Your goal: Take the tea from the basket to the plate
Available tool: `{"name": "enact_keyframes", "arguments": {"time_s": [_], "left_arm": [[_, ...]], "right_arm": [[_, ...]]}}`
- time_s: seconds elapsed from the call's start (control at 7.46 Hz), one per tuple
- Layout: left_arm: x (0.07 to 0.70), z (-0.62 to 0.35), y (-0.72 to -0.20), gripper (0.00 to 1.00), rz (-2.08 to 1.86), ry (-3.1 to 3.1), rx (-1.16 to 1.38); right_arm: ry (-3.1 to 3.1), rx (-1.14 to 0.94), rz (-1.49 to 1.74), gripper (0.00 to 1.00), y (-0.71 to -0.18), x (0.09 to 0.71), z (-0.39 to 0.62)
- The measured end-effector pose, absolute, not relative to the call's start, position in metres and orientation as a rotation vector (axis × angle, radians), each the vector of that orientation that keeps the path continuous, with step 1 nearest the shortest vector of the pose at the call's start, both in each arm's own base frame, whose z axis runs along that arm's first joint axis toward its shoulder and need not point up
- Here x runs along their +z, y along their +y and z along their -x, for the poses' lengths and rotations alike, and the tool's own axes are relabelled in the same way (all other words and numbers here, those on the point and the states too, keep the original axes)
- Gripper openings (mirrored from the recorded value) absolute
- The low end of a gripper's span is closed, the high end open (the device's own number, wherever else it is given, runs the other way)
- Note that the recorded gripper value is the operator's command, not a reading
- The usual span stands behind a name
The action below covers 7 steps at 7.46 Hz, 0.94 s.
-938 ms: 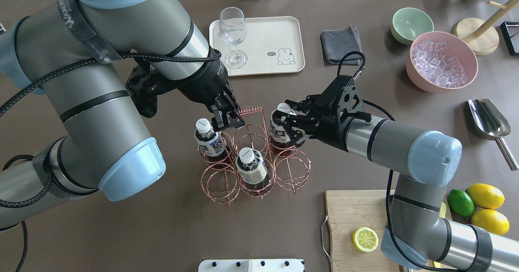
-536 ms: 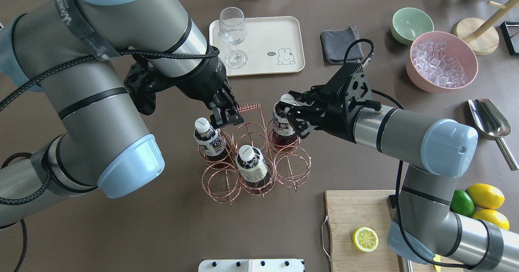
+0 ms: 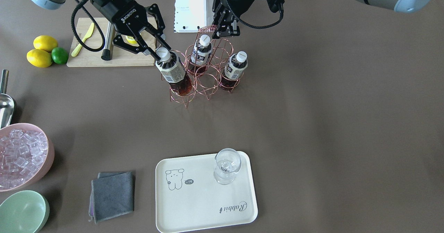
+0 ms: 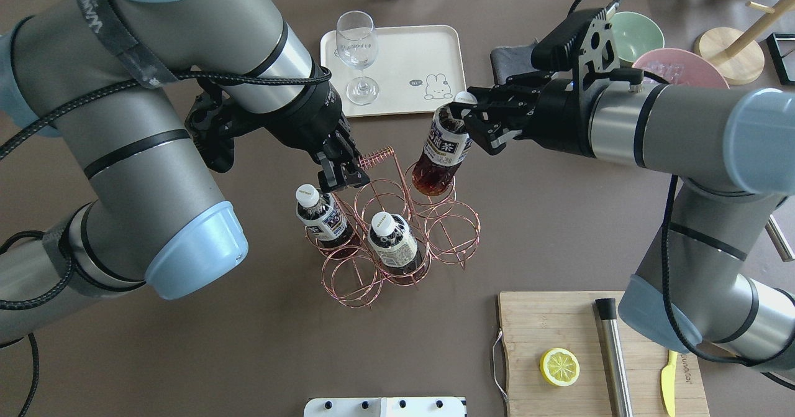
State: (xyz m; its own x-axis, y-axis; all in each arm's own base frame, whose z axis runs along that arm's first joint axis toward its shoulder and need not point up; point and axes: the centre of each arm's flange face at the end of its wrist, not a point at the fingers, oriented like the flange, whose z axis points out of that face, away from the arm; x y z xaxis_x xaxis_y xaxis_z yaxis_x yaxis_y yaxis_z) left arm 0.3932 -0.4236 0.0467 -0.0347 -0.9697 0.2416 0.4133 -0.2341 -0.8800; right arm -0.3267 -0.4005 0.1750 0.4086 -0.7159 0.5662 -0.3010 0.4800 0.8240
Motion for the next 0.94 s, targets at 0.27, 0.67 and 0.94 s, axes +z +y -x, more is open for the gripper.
{"name": "enact_keyframes", "arguments": {"time_s": [0.27, 0.67, 0.94], "left_arm": [[0.046, -0.382, -0.429, 0.0, 1.061, 0.759, -1.555], [0.047, -0.375, -0.433, 0.0, 1.06, 0.766, -1.565], [0.058, -0.334, -0.45, 0.0, 1.075, 0.785, -1.597]], "right_arm": [[-1.178, -0.306, -1.054, 0.0, -0.424, 0.151, 0.293], [-1.143, -0.262, -1.039, 0.0, -0.458, 0.141, 0.252], [-1.1, -0.221, -1.021, 0.0, -0.487, 0.153, 0.242]]}}
